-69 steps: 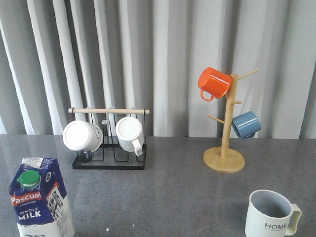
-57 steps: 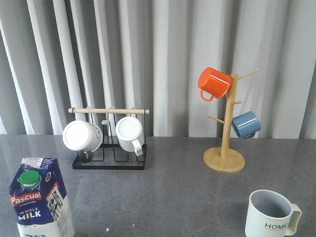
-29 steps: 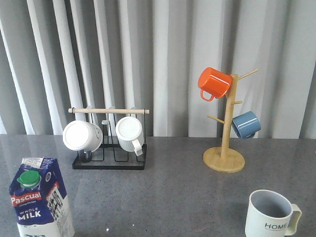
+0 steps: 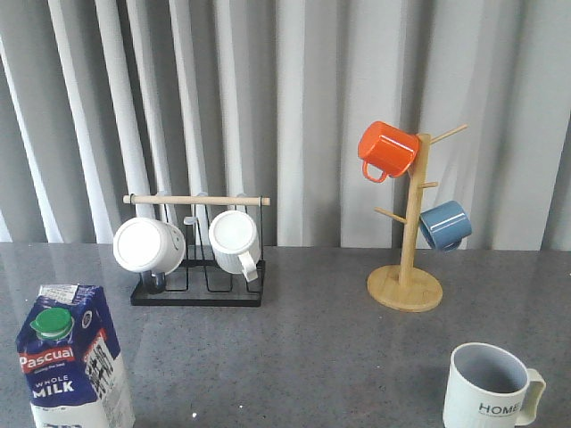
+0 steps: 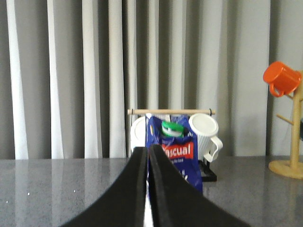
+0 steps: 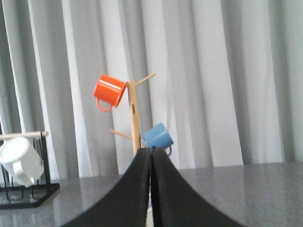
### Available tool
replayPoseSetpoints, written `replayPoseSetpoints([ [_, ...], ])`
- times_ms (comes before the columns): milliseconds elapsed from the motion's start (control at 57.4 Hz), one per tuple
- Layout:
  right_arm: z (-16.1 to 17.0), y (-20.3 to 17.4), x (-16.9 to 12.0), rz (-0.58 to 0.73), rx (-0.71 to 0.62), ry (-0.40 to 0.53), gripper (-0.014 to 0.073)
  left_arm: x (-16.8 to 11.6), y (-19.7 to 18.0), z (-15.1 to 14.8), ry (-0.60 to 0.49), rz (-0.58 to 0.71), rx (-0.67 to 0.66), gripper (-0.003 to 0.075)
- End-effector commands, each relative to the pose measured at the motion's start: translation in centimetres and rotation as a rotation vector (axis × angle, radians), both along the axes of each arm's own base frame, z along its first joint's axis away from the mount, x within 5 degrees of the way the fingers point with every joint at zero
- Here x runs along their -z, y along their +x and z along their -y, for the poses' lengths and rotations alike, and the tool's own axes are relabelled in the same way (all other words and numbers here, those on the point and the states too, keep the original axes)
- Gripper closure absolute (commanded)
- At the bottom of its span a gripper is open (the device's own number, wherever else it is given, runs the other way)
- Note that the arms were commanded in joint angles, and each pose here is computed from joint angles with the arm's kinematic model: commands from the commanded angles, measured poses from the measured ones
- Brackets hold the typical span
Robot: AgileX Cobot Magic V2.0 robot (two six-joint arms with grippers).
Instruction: Place milk next to cup
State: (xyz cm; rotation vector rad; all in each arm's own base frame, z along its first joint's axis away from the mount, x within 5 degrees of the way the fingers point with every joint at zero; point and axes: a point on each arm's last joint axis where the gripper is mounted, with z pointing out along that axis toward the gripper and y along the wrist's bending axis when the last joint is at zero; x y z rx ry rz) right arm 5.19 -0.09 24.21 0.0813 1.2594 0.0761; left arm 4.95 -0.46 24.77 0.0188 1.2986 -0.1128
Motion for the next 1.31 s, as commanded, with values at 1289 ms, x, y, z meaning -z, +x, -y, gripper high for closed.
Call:
replayPoseSetpoints([
  [1289,0.0,7.6,-1.7,-0.412,-0.023,0.118,0.0591,-5.4,8.1,0.8,-0.004,-0.203,0.027,0.0726],
])
